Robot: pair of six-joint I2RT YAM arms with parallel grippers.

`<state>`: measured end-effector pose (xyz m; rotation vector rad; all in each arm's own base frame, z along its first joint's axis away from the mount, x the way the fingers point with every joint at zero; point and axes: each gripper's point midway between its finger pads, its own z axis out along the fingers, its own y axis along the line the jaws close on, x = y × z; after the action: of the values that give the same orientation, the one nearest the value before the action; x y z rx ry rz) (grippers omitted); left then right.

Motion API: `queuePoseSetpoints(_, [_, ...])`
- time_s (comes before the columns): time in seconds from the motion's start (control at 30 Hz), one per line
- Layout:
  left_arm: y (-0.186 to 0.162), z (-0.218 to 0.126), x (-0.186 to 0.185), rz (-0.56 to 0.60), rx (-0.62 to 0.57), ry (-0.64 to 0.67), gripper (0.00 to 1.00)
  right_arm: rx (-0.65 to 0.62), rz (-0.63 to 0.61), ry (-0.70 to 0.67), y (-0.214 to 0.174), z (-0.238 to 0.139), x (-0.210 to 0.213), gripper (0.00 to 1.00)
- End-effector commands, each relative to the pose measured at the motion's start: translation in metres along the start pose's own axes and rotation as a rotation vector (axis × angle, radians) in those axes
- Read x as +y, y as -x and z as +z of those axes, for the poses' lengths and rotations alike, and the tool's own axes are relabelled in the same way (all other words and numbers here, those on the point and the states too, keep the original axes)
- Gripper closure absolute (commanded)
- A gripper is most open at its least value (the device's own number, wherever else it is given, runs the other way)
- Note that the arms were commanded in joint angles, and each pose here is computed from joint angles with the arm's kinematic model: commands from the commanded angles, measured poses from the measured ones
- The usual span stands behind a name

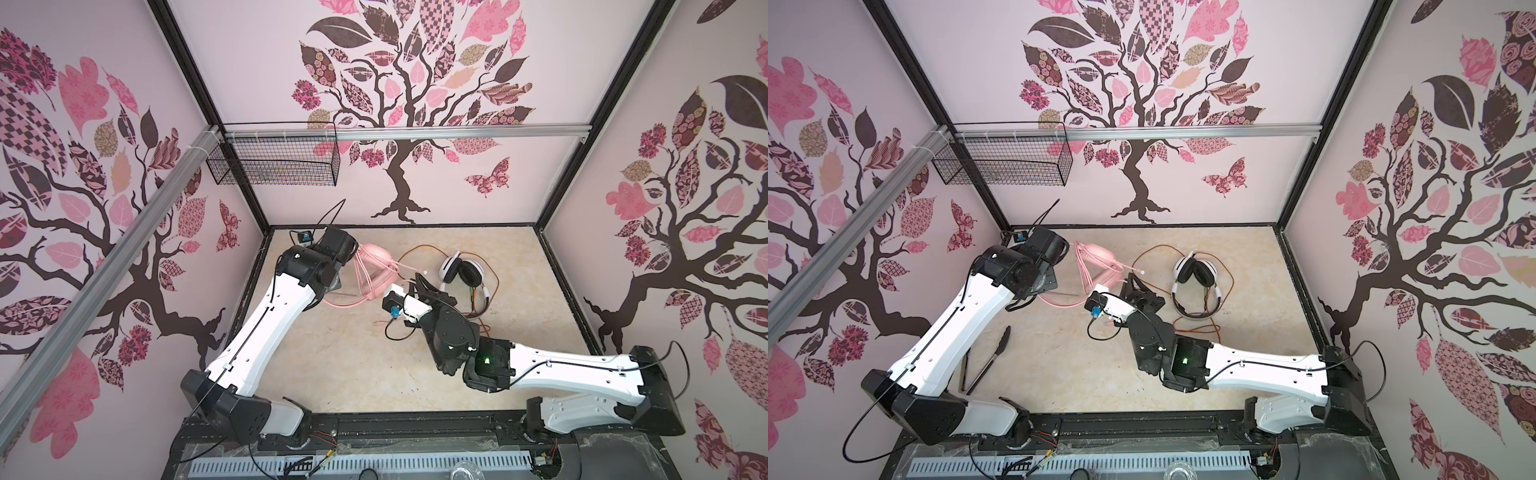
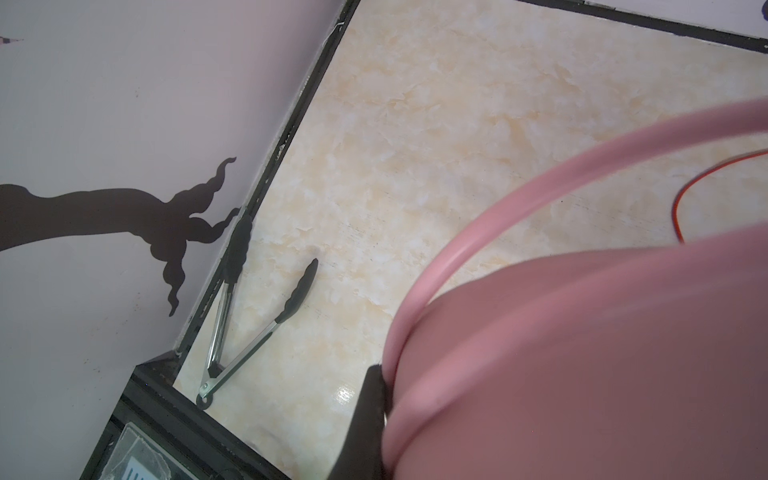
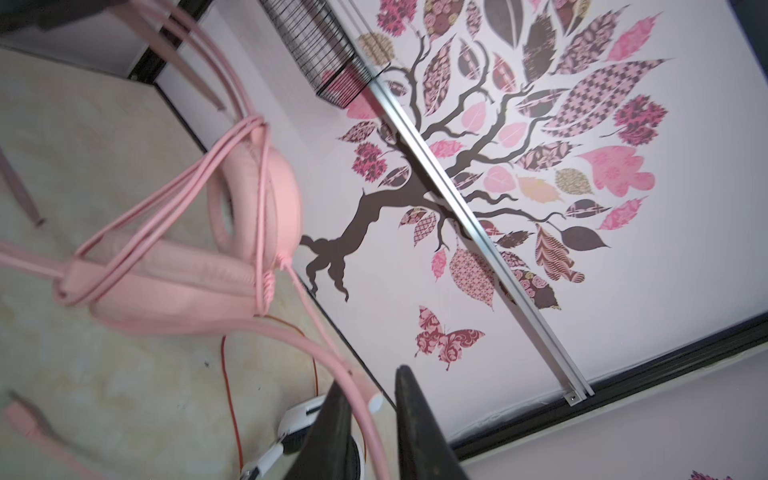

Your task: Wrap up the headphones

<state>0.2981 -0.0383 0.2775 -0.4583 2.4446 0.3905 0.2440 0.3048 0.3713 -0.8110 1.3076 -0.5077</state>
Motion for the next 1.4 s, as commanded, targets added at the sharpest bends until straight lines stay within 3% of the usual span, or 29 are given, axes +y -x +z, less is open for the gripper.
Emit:
queuePoseSetpoints(0.0, [0.008,-0.006,0.005,-0.063,-0.059,-0.012,1.0,-0.001,0.017,-0.159,0.01,0.009,-0.036,0.7])
queuePoseSetpoints(0.2, [0.002,-0.001,0.01,-0.031,-0.061,0.014,1.0,-0.032,0.097,-0.161,0.015,0.014,-0.066,0.72])
queuePoseSetpoints(0.23, [0.001,0.0,0.01,-0.023,-0.059,0.016,1.0,-0.041,0.102,-0.148,0.016,0.014,-0.069,0.77])
queuePoseSetpoints(0.3, [-0.002,0.002,0.011,-0.008,-0.054,0.023,1.0,-0.058,0.107,-0.117,0.019,0.015,-0.075,0.98])
queuePoseSetpoints(0.33, [-0.003,0.003,0.012,-0.004,-0.055,0.03,1.0,-0.054,0.108,-0.113,0.018,0.015,-0.079,1.0])
queuePoseSetpoints(0.5, [-0.006,0.005,0.018,0.003,-0.063,0.054,1.0,-0.059,0.108,-0.153,0.015,0.01,-0.1,1.0])
queuePoseSetpoints(0.67, [-0.01,0.01,0.011,0.021,-0.05,0.029,1.0,-0.075,0.119,-0.109,0.02,0.008,-0.101,1.0])
queuePoseSetpoints(0.8, [-0.013,0.014,0.003,0.034,-0.03,0.007,1.0,-0.187,0.101,0.076,0.04,-0.006,-0.075,1.0])
queuePoseSetpoints(0.93, [-0.01,0.008,-0.016,0.012,-0.003,-0.091,1.0,-0.256,-0.069,0.178,0.048,-0.021,-0.03,1.0])
queuePoseSetpoints(1.03, [-0.007,0.004,-0.029,0.014,0.011,-0.156,1.0,-0.246,-0.17,0.159,0.044,-0.017,-0.013,1.0])
queuePoseSetpoints(1.17, [-0.013,0.0,-0.045,0.104,0.022,-0.214,1.0,-0.25,-0.271,0.08,0.044,-0.011,-0.01,1.0])
queuePoseSetpoints(1.37, [-0.016,0.003,-0.021,0.142,-0.03,-0.05,1.0,-0.19,-0.16,0.062,0.045,-0.013,-0.042,1.0])
